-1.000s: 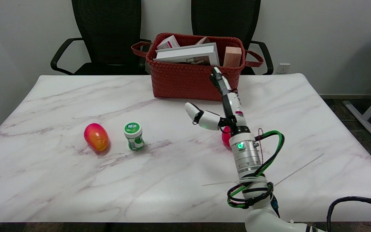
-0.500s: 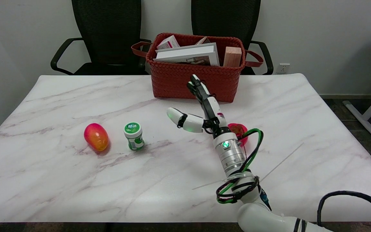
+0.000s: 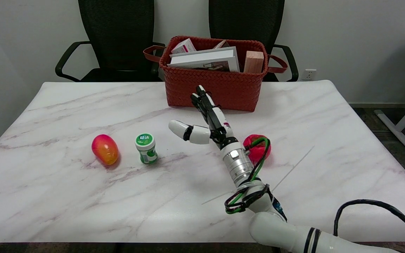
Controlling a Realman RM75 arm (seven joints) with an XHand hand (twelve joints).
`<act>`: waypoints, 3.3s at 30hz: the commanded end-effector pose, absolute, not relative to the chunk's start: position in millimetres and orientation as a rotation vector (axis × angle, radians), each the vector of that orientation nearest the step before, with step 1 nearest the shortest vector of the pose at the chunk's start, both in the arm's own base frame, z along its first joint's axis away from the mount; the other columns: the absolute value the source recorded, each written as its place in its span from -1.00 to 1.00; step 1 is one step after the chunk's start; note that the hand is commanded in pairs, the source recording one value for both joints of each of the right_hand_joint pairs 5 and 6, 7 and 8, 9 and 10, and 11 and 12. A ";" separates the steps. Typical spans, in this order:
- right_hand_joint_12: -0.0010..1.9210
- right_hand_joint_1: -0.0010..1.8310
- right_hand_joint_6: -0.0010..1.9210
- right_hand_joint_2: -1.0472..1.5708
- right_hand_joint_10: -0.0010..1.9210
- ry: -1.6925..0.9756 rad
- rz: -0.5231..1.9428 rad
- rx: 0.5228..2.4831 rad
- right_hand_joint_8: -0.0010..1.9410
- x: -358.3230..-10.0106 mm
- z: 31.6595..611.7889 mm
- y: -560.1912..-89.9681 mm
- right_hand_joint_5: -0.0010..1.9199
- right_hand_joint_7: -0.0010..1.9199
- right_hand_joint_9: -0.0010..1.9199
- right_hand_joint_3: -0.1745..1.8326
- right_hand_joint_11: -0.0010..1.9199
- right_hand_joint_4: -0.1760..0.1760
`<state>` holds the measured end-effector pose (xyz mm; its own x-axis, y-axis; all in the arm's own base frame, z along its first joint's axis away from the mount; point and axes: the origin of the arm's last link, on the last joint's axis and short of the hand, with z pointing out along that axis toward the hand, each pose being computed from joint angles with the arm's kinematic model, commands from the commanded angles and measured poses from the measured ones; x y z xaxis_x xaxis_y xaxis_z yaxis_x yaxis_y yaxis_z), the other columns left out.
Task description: Pick up the green gum jar.
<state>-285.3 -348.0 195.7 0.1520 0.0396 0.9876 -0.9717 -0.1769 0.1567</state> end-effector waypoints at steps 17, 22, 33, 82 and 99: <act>-1.00 0.24 -1.00 -0.11 -1.00 -1.194 1.106 1.419 -1.00 -300.4 159.0 -389.5 -1.00 -1.00 -1.00 -0.97 -1.00 0.00; -1.00 0.27 -1.00 -0.05 -1.00 -1.185 1.092 1.414 -1.00 -305.9 151.4 -391.8 -1.00 -1.00 -1.00 -0.93 -1.00 0.00; -1.00 0.32 -1.00 -0.04 -1.00 -1.192 1.043 1.405 -1.00 -318.8 136.9 -395.0 -1.00 -1.00 -1.00 -0.58 -1.00 0.00; -1.00 0.30 -1.00 -0.04 -0.84 -1.231 0.994 1.378 -1.00 -334.6 106.3 -397.1 -1.00 -1.00 -0.84 -0.46 -1.00 0.00; -1.00 0.28 -1.00 -0.07 -0.81 -1.236 0.983 1.363 -0.95 -337.6 102.1 -402.9 -1.00 -0.95 -0.81 -0.43 -1.00 0.00</act>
<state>-334.8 -398.2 109.6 0.1446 -0.1685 0.9750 -0.9886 0.0165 0.1495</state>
